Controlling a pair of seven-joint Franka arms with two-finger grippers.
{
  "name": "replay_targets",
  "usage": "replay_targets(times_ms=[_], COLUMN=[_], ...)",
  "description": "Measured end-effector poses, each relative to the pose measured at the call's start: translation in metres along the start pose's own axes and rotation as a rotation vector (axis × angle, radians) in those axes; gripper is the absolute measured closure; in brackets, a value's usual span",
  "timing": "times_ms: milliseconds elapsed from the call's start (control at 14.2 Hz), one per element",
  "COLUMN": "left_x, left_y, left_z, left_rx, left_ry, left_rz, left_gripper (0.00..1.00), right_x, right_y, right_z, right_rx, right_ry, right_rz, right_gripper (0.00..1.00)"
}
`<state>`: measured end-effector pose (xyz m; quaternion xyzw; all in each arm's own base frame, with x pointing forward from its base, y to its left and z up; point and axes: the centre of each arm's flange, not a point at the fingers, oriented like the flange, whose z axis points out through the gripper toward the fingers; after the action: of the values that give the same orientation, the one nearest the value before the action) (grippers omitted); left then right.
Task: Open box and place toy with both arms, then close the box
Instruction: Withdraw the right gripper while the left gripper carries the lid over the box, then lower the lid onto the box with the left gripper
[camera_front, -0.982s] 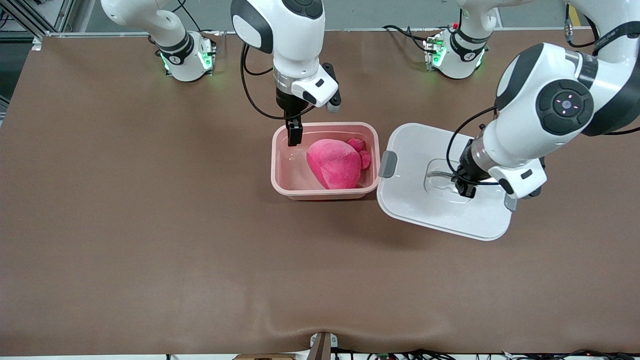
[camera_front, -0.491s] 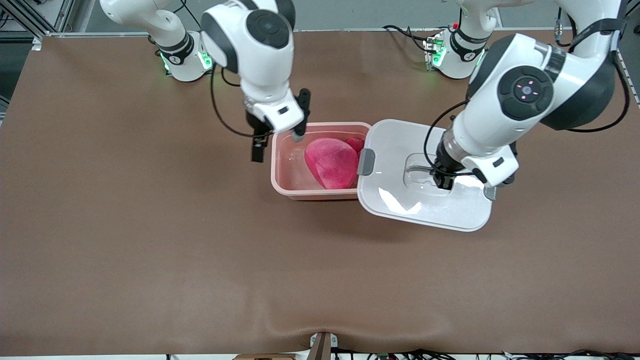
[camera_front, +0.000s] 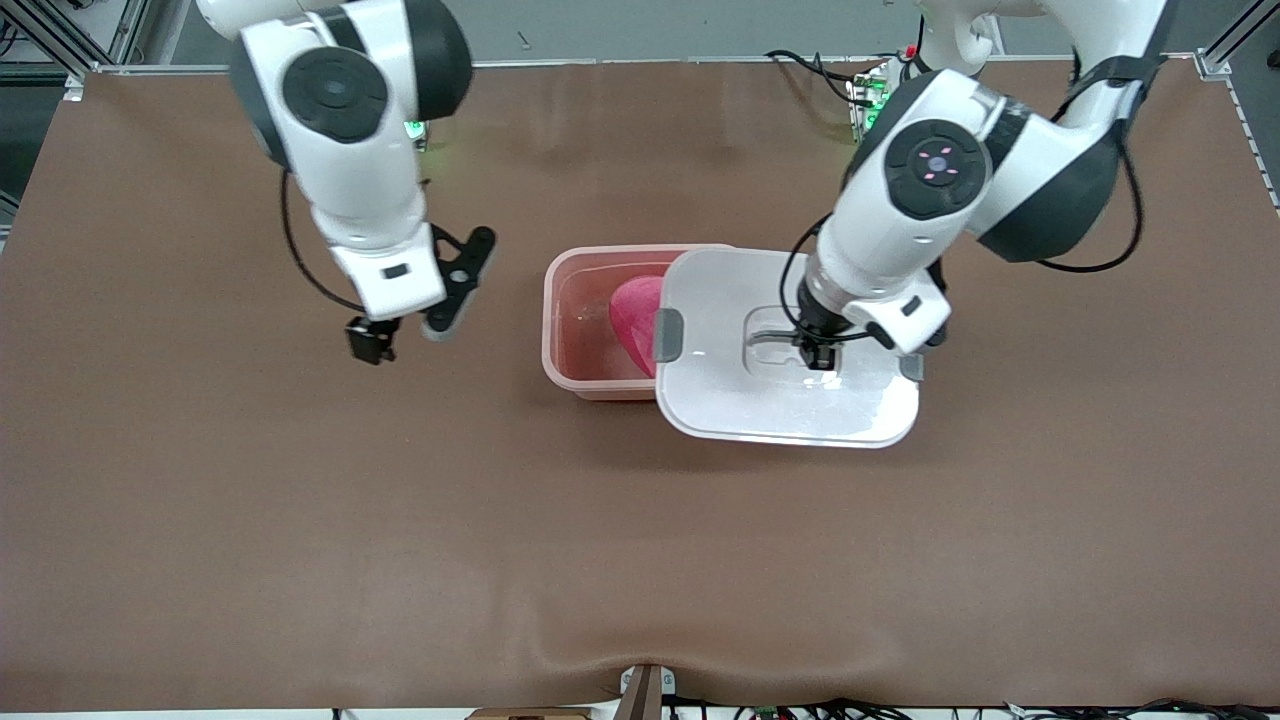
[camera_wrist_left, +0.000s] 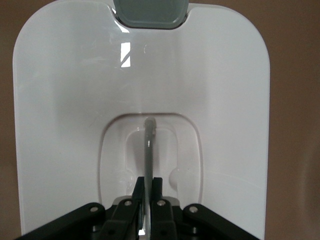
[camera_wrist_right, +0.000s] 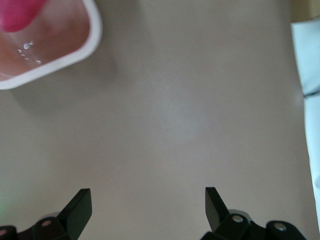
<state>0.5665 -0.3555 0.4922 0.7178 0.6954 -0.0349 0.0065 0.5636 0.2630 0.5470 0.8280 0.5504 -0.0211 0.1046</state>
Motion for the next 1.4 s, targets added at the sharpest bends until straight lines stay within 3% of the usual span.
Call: replay_targets(times_ms=[140,421,632,982,1193,1404], left_x=[-0.018,-0.044,-0.060,-0.072,-0.077,-0.077], left_y=[-0.008,-0.016,-0.023,-0.032,-0.036,-0.036], left_z=[0.007,0.022,0.033,0.037,0.039,0.040], left_rx=[0.003,-0.009,-0.014,-0.010,-0.008,-0.016], left_ry=[-0.005,-0.011,-0.007,-0.002,0.001,0.006], left_rz=[-0.039,-0.112,-0.146,-0.187,-0.179,-0.175], left_gripper=[0.93,0.93,0.93,0.93,0.93,0.93], right_x=[-0.035,-0.123,-0.177,-0.246,-0.281,-0.308], right_y=[0.020,0.068,0.099,0.125,0.131,0.131], right_z=[-0.013,-0.015,-0.008,-0.010,-0.007,-0.001], right_rx=[0.032,0.107,0.178,0.189,0.202,0.216], right_ry=[0.029,0.026,0.086,0.098,0.075,0.054], right_rz=[0.100,0.280,0.412,0.695,0.903,1.007], right_gripper=[0.00,0.00,0.00,0.00,0.00,0.00])
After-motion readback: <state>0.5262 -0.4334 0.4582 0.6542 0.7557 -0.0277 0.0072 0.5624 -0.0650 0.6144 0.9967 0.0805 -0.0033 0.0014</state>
